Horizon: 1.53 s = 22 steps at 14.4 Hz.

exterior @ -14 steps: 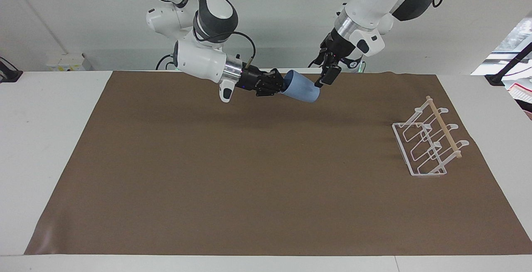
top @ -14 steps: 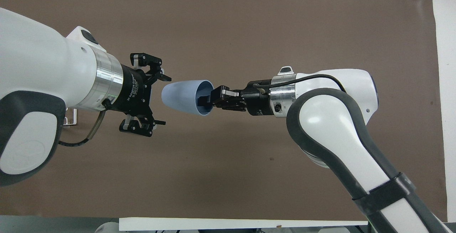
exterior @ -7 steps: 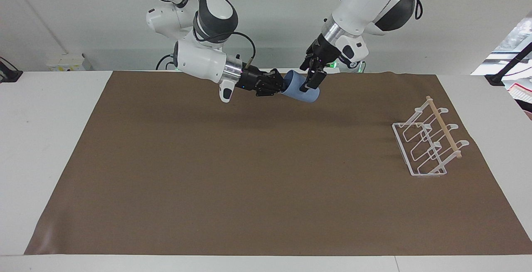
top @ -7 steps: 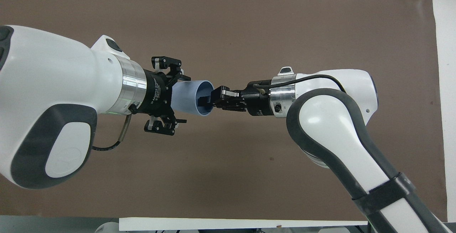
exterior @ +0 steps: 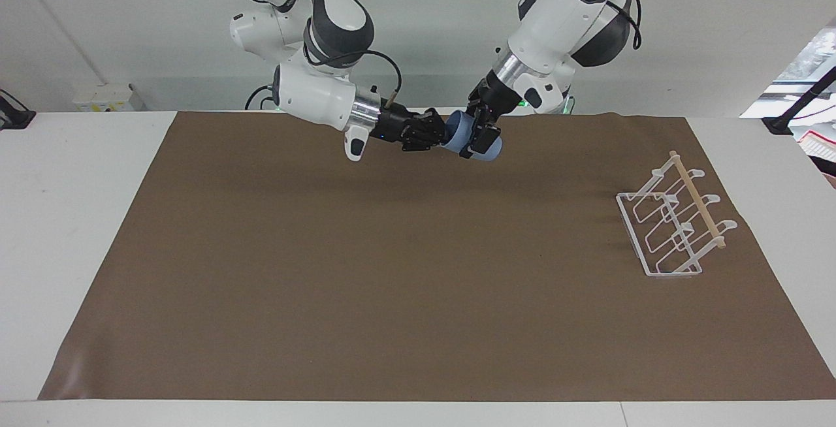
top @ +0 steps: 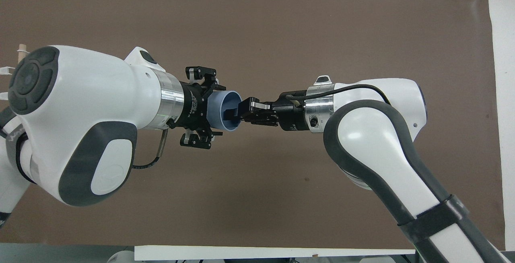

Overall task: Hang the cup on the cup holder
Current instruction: 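Close the left gripper around the blue cup's base, then open the right gripper and pull it back from the cup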

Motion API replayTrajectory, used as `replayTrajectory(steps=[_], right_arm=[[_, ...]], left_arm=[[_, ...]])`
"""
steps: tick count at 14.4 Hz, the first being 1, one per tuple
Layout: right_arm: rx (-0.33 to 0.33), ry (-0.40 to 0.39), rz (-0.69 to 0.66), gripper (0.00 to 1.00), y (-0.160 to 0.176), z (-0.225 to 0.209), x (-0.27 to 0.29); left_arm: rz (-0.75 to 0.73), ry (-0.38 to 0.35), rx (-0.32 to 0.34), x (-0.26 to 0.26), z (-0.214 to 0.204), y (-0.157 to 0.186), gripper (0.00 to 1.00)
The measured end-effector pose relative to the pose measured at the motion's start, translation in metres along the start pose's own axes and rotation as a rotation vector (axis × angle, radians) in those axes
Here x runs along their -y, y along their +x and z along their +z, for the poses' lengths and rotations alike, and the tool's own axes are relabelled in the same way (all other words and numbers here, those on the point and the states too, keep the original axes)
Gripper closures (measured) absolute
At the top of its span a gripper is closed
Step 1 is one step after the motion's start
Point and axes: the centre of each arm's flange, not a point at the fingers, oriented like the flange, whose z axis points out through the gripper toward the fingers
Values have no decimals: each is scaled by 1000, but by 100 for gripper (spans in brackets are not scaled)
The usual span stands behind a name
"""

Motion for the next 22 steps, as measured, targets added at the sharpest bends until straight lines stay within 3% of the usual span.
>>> replayTrajectory(steps=[5,7,14,22], right_arm=[[-1,-3,6,95,0,0,-3],[-1,-3,11,95,0,-1,-5],[-3,-3,48,93,-1,-3,-5],[-38,2,68,10,10,-21,0]], left_arm=[[31,-17,16,6,3,-18,0],[32,-29,20,5,2,-18,17],[36,-30,21,6,2,-20,17],[39,-31,20,5,4,-19,17]])
